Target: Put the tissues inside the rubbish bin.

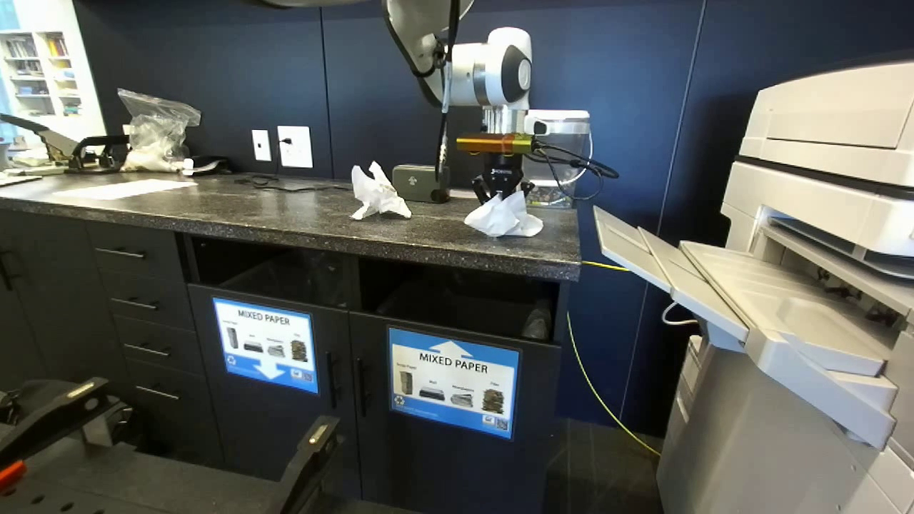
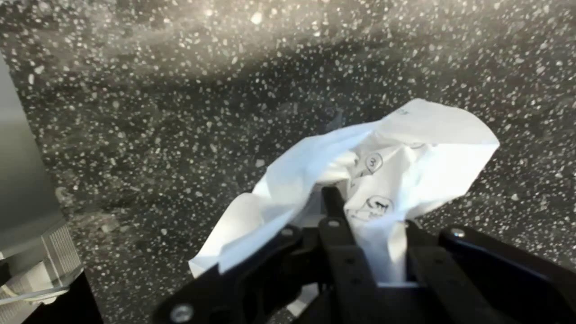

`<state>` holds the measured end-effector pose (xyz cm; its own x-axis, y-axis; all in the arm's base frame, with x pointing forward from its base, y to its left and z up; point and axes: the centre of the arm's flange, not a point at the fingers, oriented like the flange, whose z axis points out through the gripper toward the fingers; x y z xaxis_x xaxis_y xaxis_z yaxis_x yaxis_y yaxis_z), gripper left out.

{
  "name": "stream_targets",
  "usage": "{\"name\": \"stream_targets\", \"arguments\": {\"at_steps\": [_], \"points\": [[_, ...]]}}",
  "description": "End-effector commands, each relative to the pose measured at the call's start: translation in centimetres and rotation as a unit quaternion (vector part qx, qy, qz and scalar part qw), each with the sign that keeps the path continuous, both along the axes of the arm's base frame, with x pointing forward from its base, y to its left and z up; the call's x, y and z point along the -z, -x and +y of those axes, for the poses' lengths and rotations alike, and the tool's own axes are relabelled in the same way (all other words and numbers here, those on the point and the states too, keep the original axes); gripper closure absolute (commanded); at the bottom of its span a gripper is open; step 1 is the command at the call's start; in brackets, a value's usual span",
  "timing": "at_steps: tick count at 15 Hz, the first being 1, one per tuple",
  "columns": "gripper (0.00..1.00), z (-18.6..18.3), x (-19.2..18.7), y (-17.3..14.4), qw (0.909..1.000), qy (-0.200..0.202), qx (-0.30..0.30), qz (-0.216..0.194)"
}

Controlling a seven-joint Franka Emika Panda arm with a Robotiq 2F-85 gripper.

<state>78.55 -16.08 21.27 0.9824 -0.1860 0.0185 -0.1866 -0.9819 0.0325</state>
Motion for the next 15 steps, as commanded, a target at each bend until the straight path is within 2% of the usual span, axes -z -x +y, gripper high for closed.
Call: {"name": "stream_targets", "arguments": {"at_steps": [1, 15], "points": [[0.85, 2.3, -0.9, 4.6, 0.9989, -0.027, -0.033, 0.019], [0.86, 8.9, -2.6, 12.7, 0.9960, -0.031, -0.083, 0.014]]}}
